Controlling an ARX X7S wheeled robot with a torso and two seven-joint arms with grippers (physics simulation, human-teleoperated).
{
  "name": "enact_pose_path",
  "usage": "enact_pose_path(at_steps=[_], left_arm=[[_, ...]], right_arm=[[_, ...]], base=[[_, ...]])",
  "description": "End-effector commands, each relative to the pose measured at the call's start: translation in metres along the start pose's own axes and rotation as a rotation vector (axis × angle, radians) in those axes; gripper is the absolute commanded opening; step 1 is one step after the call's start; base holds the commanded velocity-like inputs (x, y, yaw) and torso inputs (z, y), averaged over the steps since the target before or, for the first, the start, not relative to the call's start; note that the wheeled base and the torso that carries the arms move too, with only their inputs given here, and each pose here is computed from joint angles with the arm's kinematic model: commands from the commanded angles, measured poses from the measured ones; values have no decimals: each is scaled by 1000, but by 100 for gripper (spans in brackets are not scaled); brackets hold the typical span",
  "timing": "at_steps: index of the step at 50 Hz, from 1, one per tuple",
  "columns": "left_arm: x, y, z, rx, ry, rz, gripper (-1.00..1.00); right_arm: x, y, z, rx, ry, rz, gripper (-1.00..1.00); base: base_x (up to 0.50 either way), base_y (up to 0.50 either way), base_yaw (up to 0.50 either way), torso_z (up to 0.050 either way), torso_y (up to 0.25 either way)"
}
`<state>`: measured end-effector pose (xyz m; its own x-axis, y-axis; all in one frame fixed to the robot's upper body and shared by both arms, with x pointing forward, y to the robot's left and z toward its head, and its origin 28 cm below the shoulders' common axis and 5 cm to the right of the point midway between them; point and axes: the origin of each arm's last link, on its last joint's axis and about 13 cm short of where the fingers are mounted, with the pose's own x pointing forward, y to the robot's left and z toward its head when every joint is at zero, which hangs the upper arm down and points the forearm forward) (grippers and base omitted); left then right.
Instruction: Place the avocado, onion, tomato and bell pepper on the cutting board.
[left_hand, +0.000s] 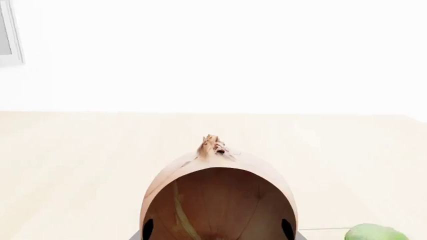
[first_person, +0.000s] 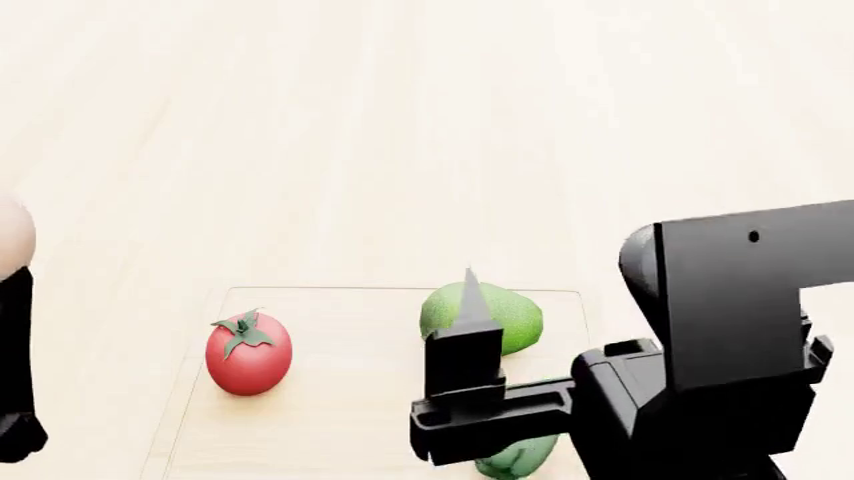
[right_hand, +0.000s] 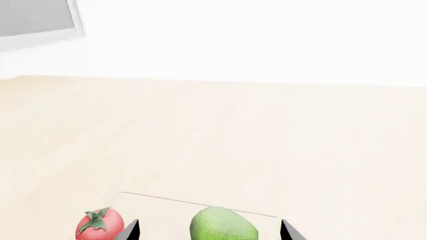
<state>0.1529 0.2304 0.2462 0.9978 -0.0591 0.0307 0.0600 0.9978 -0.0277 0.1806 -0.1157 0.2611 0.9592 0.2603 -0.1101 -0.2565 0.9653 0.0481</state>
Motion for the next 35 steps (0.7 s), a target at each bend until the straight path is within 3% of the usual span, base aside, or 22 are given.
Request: enact_pose_path(at_steps=[1, 11, 25, 35], left_arm=[[2, -13, 7, 0, -4, -182, -100], [14, -27, -13, 35, 64, -301, -100], [60, -37, -43, 83, 171, -431, -100], [49, -52, -65, 73, 252, -538, -100]], right_arm=[[-31, 2, 43, -14, -248, -61, 100], [-23, -2, 34, 3, -259, -82, 100], [-21, -1, 26, 6, -254, -81, 100], [-26, 0, 25, 6, -244, -71, 100]], base=[[0, 0, 0, 0, 0], [0, 0, 0, 0, 0], [0, 0, 0, 0, 0], [0, 0, 0, 0, 0]])
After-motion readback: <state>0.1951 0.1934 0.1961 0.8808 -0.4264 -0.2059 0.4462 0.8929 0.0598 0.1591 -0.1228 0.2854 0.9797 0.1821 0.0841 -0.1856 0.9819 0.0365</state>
